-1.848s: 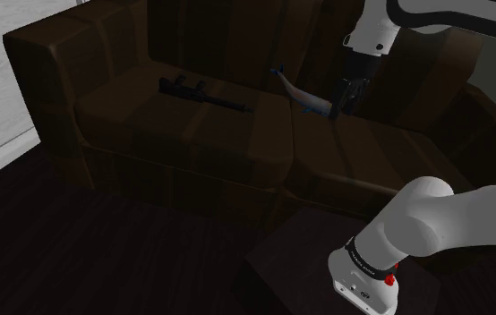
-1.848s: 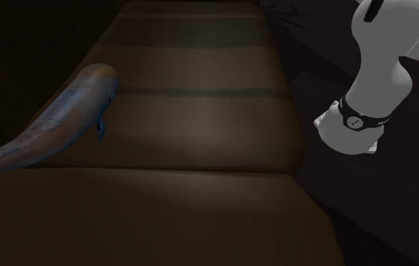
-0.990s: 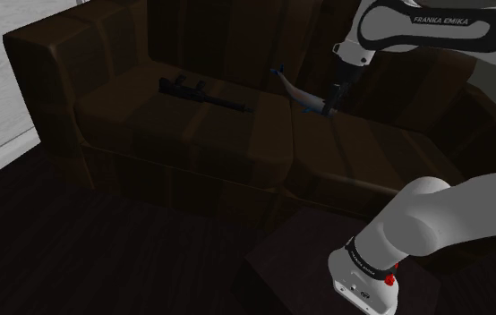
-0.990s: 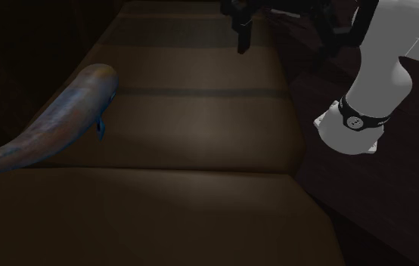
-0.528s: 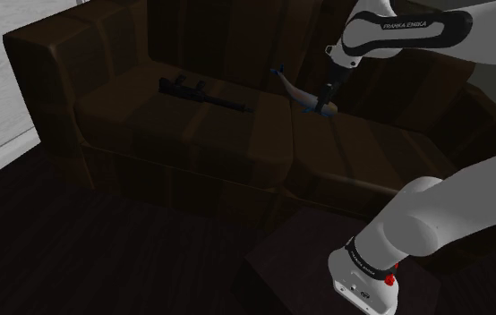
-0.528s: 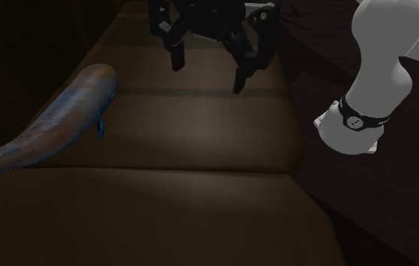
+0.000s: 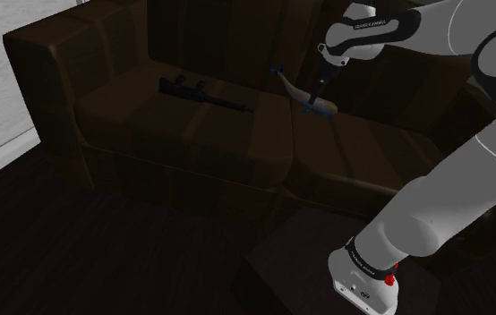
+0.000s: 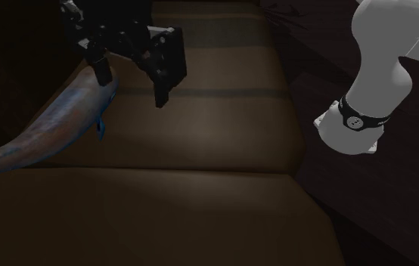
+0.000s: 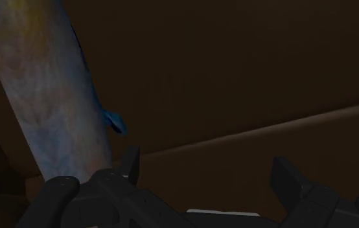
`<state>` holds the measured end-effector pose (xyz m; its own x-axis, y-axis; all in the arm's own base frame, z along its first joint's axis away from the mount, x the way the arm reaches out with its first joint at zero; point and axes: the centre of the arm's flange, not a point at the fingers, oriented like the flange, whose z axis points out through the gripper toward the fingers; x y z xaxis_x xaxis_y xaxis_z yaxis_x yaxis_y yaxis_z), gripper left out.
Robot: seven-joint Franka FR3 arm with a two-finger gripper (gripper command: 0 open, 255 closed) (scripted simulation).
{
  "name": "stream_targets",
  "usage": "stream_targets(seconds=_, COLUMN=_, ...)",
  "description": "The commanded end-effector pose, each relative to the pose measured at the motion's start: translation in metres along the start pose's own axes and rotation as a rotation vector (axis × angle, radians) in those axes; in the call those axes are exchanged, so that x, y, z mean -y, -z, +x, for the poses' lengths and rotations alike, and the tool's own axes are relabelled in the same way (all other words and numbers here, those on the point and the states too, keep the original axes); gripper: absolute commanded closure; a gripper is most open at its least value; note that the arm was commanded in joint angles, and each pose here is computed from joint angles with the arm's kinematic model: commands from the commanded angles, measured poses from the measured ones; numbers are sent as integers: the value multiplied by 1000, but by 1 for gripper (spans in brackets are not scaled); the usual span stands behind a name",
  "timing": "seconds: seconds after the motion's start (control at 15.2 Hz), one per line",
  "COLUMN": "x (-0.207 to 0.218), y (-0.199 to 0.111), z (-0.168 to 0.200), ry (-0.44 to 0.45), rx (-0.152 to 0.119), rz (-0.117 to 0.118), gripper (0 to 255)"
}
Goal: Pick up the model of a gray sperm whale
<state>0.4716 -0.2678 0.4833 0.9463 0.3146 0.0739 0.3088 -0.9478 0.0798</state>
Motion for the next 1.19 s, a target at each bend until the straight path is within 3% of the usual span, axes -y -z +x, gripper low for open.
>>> stream_targets(seconds=0.0, x=-20, y=-10, z=11, ry=28, rx=-17, rz=-13, gripper=0)
stream_targets(seconds=0.53, x=-97, y=-34, z=60, ry=131, rx=-83, rz=-60, gripper=0)
stream_targets(seconds=1.12, x=-94, y=-74, z=57, ry=131, rx=-83, rz=-60, gripper=0)
